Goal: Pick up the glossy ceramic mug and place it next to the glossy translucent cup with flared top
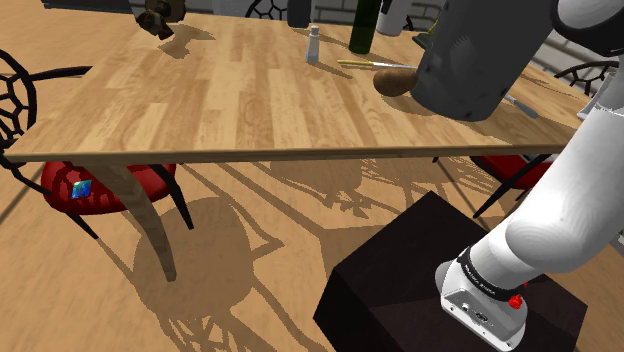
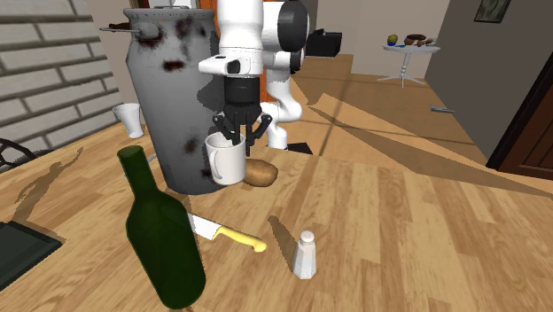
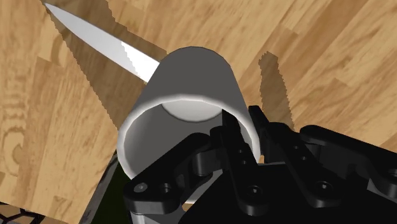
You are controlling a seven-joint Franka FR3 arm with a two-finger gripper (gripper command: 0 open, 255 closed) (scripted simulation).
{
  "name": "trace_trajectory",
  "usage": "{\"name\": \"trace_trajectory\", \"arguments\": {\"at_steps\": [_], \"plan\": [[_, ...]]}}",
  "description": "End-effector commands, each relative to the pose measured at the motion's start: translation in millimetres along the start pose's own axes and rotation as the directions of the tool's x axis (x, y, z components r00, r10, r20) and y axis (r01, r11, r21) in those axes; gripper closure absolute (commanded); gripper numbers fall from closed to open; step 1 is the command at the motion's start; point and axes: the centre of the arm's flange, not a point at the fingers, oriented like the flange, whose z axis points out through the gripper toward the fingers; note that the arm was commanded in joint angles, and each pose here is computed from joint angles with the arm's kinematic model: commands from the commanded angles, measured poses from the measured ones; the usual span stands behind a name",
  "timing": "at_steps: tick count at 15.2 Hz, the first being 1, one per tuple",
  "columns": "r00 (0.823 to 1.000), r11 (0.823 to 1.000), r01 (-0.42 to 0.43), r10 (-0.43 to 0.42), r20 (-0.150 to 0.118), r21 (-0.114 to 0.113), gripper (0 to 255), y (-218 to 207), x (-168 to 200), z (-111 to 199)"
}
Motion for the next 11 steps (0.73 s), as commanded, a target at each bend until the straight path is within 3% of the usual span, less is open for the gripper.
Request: {"name": "trace_trajectory", "arguments": {"at_steps": [1, 11], "plan": [[1.000, 1.000, 0.000, 0.000, 0.000, 0.000, 255, 1, 1, -10], [1.000, 1.000, 0.000, 0.000, 0.000, 0.000, 255, 5, 10, -62]]}}
